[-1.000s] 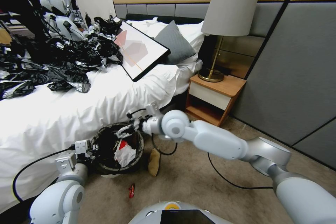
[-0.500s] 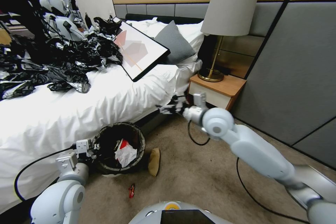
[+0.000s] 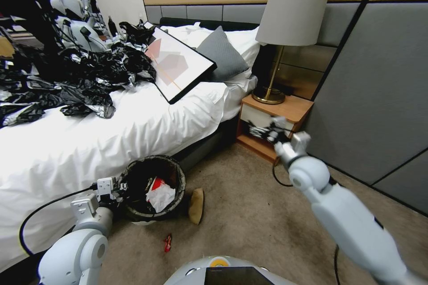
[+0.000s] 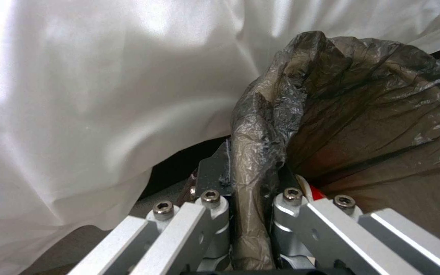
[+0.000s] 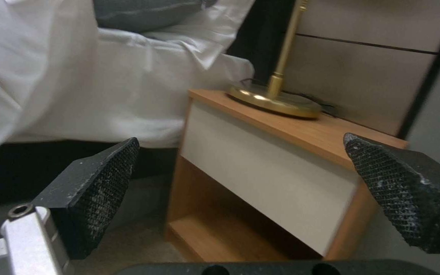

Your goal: Pick up the trash bin, then pick up the garbage from the floor and place it into the trash bin.

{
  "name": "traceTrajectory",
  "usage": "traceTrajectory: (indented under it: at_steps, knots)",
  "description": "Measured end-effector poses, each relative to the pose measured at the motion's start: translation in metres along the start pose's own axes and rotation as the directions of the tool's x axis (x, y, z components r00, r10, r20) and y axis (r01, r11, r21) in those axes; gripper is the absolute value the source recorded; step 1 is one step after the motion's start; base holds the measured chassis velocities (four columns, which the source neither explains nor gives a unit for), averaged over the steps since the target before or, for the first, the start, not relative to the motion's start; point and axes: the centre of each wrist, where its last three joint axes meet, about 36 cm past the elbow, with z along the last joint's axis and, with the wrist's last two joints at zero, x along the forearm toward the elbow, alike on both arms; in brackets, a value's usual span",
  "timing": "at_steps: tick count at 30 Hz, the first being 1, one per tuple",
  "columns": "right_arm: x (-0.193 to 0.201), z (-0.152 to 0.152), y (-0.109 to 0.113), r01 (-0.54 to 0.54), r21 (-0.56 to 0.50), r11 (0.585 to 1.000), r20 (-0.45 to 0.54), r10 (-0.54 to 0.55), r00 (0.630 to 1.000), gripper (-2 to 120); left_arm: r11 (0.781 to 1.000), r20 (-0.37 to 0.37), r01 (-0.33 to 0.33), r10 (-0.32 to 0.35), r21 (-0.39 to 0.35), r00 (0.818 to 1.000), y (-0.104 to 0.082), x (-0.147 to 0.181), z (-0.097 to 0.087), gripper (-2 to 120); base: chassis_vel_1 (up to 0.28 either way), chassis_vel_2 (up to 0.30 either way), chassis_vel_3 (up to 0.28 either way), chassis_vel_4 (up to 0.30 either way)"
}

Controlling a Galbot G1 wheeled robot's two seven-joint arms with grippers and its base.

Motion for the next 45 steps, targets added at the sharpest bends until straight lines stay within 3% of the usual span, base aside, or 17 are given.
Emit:
traceTrajectory:
  at_steps: [2,7,10,45]
  knots:
    - [0.016,0.029,0.0,-0.066,0.048,0.997,-0.013,0.067,0.998,100,1.0,-0.01,0.0,0.0,0.008,1.0,-0.001,-0.001,0.003,4,0.0,0.0,0.0,0.0]
    - [0.032,0.052,0.007,-0.136,0.061,0.989,0.018,0.135,0.991,100,1.0,-0.015,-0.001,0.001,0.022,1.0,-0.003,-0.001,0.005,4,0.0,0.0,0.0,0.0]
    - [0.037,0.067,0.017,-0.19,0.05,0.981,0.091,0.185,0.979,100,0.999,-0.028,0.001,0.0,0.035,1.0,-0.004,0.001,0.008,4,0.0,0.0,0.0,0.0]
    - [0.036,0.079,0.025,-0.197,0.036,0.98,0.038,0.196,0.98,100,0.999,-0.005,-0.027,0.027,0.045,1.0,-0.006,0.009,0.002,4,0.0,0.0,0.0,0.0]
